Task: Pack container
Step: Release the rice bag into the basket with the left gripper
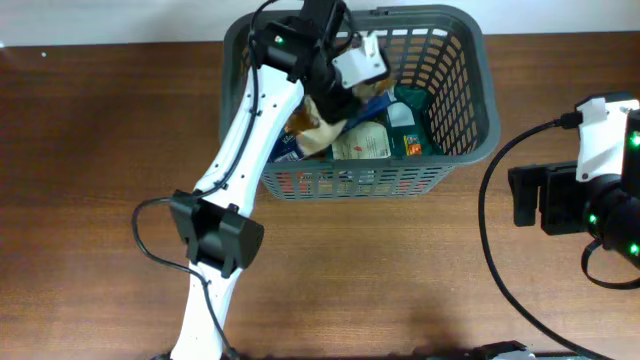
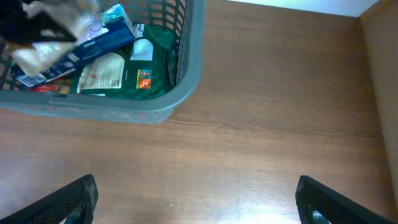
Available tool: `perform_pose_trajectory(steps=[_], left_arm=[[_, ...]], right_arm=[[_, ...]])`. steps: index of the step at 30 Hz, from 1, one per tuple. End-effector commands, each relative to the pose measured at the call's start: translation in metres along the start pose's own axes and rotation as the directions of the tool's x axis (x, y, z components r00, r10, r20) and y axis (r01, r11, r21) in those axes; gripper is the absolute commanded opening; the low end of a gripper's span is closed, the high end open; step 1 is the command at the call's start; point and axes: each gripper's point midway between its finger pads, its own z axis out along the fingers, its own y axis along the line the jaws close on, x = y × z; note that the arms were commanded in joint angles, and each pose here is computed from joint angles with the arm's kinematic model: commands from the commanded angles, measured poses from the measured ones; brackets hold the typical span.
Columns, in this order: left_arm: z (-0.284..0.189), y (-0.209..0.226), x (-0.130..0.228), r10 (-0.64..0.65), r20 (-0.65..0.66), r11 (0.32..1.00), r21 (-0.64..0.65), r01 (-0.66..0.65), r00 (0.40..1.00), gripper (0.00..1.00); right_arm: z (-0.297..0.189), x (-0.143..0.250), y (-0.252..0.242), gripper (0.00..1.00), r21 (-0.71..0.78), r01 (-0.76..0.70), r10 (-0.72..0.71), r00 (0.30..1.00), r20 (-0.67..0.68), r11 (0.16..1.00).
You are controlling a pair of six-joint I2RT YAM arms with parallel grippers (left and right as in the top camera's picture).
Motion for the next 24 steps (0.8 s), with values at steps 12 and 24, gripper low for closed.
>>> perform_pose_trajectory(steps=[12,24], left_arm=[[-0.147,0.043,-0.048,0.040,0.189,0.919,-0.393,0.039,0.981,1.00],[-0.376,0.040,0.035,-0.307,0.521,0.513,-0.614,0.599,0.796,1.00]], right_arm=[[-0.005,-0.001,-0.014,0.99,0.076,-0.018,0.016,1.000,0.023,0.997],[-0.099,-0.035,-0.057,0.99,0.155,-0.279,0.170,0.852,0.495,0.948]])
